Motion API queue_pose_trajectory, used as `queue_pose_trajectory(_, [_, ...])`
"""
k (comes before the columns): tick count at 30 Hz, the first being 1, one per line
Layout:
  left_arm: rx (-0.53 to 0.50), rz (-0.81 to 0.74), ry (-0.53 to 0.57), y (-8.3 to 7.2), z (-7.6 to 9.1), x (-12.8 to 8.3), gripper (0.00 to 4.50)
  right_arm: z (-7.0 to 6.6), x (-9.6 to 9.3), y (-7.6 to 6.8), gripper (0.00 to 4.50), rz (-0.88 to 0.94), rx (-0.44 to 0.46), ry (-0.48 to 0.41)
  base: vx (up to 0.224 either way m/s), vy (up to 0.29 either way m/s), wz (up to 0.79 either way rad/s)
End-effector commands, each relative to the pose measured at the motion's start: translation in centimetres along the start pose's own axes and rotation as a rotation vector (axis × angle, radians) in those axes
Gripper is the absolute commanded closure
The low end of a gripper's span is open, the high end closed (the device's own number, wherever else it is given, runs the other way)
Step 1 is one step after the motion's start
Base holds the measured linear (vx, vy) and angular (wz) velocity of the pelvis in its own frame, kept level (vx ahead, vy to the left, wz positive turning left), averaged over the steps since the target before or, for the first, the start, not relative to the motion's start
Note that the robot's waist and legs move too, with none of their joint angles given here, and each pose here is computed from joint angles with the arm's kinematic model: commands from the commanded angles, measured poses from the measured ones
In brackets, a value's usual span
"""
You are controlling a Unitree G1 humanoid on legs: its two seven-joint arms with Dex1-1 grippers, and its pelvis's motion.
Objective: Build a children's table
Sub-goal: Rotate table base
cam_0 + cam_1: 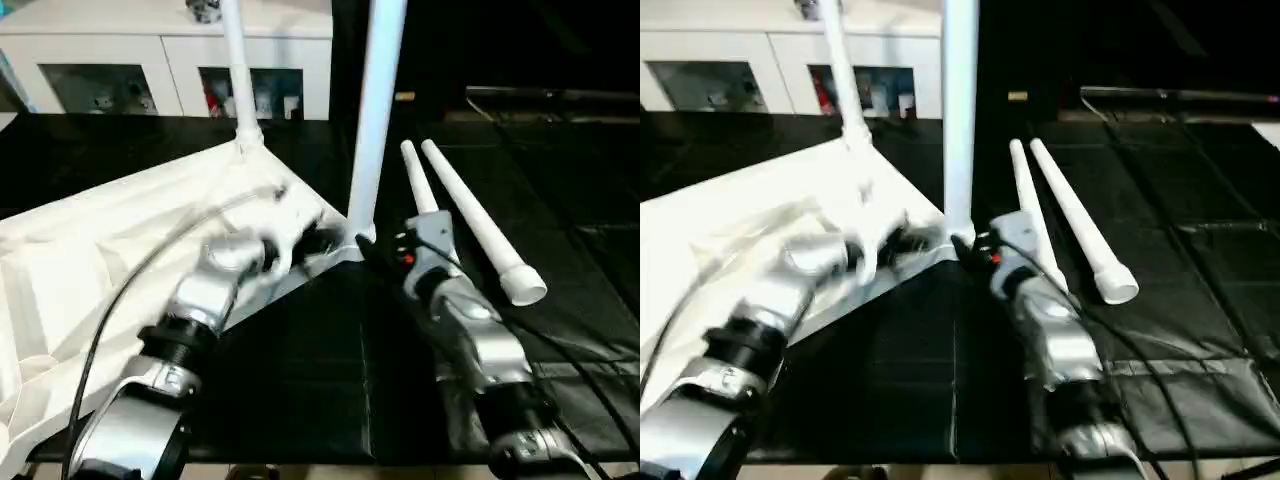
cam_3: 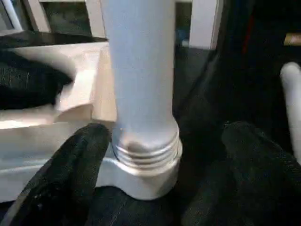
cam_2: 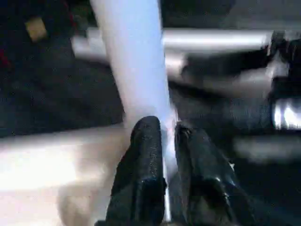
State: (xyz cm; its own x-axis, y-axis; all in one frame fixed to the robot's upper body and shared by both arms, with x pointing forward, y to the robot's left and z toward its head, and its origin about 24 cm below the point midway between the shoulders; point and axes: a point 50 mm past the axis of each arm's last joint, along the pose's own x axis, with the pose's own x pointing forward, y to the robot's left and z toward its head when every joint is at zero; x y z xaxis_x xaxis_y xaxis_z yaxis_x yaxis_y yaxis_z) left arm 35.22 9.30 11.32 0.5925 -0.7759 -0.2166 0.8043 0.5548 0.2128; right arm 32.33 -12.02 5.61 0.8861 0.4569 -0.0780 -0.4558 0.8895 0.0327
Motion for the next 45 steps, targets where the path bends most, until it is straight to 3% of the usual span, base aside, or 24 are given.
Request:
queue_pose_trajectory(1, [-0.003,0.046,-0.007,0.7,0.0,-0.9,3.43,0.0,-0.4,0.5,0.01,0.028,-0.023,0.005,0.000,0.000,0.00])
queue_pose_trajectory(6, [-0.014,0.193,-0.023,2.6,0.4,-3.5,3.43,-0.2,-1.0,2.5,0.01,0.173,-0.067,0.030,0.000,0.000,0.00])
queue_pose_trajectory(10, [0.033,0.389,0.079,5.1,0.1,-7.3,3.43,-0.7,-1.3,4.7,0.01,0.324,-0.082,0.075,0.000,0.000,0.00])
queue_pose_trajectory(11, [0.033,0.389,0.079,5.1,0.1,-7.3,3.43,-0.7,-1.3,4.7,0.01,0.324,-0.082,0.075,0.000,0.000,0.00])
queue_pose_trajectory(13, [0.062,0.553,0.187,7.1,-0.5,-10.7,3.43,-1.0,-1.0,5.4,0.01,0.351,-0.067,0.104,0.000,0.000,0.00])
queue_pose_trajectory(15, [0.073,0.599,0.230,7.5,-0.9,-11.8,3.43,-1.1,-0.9,5.6,0.01,0.353,-0.063,0.114,0.000,0.000,0.00])
queue_pose_trajectory(16, [0.117,0.688,0.377,8.4,-2.3,-14.7,3.43,-1.5,-0.5,5.7,0.01,0.350,-0.076,0.144,0.000,0.000,0.00])
queue_pose_trajectory(17, [0.121,0.695,0.390,8.5,-2.4,-14.9,3.43,-1.5,-0.5,5.7,0.01,0.349,-0.076,0.147,0.000,0.000,0.00])
queue_pose_trajectory(18, [0.151,0.747,0.516,8.9,-3.6,-17.1,3.43,-1.8,-0.2,5.8,0.01,0.348,-0.091,0.175,0.000,0.000,0.00])
queue_pose_trajectory(20, [0.171,0.780,0.636,9.0,-4.6,-19.0,3.43,-1.9,0.0,5.7,0.01,0.340,-0.115,0.204,0.000,0.000,0.00])
queue_pose_trajectory(21, [0.171,0.780,0.636,9.0,-4.6,-19.0,3.43,-1.9,0.0,5.7,0.01,0.340,-0.115,0.204,0.000,0.000,0.00])
queue_pose_trajectory(24, [0.139,0.805,0.787,8.8,-5.8,-21.5,3.43,-2.2,0.3,5.5,0.01,0.322,-0.134,0.242,0.000,0.000,0.00])
queue_pose_trajectory(30, [0.097,0.745,0.900,8.0,-7.2,-22.6,3.43,-2.3,0.5,5.6,0.01,0.324,-0.130,0.254,0.000,0.000,0.00])
queue_pose_trajectory(37, [-0.009,0.552,0.975,6.2,-9.0,-22.0,3.43,-2.9,1.6,5.8,0.01,0.286,-0.119,0.287,0.000,0.000,0.00])
queue_pose_trajectory(45, [-0.110,0.279,0.855,4.2,-8.4,-19.6,3.43,-3.4,3.1,5.6,0.01,0.225,-0.102,0.334,0.000,0.000,0.00])
